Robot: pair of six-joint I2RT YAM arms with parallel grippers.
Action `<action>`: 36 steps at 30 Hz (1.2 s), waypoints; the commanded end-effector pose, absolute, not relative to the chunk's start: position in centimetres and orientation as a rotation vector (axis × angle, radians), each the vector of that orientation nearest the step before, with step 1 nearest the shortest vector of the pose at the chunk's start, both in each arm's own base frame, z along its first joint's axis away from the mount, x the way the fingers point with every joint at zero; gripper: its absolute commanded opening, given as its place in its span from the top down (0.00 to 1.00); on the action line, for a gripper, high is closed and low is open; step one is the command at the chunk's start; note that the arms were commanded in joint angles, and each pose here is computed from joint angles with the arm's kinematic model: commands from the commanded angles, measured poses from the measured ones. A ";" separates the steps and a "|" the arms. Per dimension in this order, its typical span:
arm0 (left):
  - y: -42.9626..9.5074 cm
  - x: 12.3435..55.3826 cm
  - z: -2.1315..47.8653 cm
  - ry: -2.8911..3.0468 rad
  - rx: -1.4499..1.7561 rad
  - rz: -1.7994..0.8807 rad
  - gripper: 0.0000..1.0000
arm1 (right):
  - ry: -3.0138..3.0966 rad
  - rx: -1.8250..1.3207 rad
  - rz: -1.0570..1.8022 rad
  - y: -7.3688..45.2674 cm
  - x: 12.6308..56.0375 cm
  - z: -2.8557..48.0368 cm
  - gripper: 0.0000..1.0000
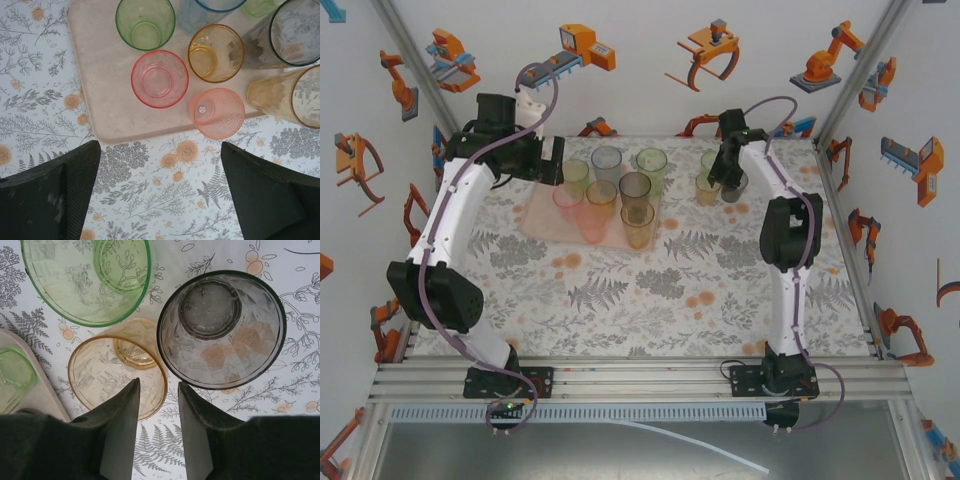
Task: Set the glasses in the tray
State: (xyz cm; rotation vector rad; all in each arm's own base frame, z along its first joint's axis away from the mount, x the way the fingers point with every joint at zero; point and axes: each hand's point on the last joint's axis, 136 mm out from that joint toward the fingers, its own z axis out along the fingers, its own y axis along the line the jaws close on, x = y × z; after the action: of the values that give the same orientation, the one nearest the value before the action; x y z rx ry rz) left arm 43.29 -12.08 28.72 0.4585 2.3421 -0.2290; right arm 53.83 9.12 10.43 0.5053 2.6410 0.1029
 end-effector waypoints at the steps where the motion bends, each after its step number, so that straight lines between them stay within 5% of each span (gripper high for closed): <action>1: -12.3 42.0 29.6 2.335 0.461 -0.260 0.02 | 2.653 0.488 0.054 8.5 53.9 10.2 0.66; 14: -12.1 41.3 30.8 2.315 0.450 -0.263 0.02 | 2.662 0.459 0.056 8.7 53.5 10.7 0.96; 27: -13.4 40.2 33.0 2.306 0.443 -0.364 0.03 | 2.627 0.334 0.016 9.4 49.1 16.2 1.00; 36: -14.2 37.7 32.4 2.343 0.461 -0.458 0.03 | 2.583 0.160 -0.004 12.7 41.2 22.2 1.00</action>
State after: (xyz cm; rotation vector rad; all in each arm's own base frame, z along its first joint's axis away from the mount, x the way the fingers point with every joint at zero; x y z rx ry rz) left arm 39.94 -13.65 31.63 0.4538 2.3395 -0.3911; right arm 43.87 12.37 20.75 0.2258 2.5814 0.0544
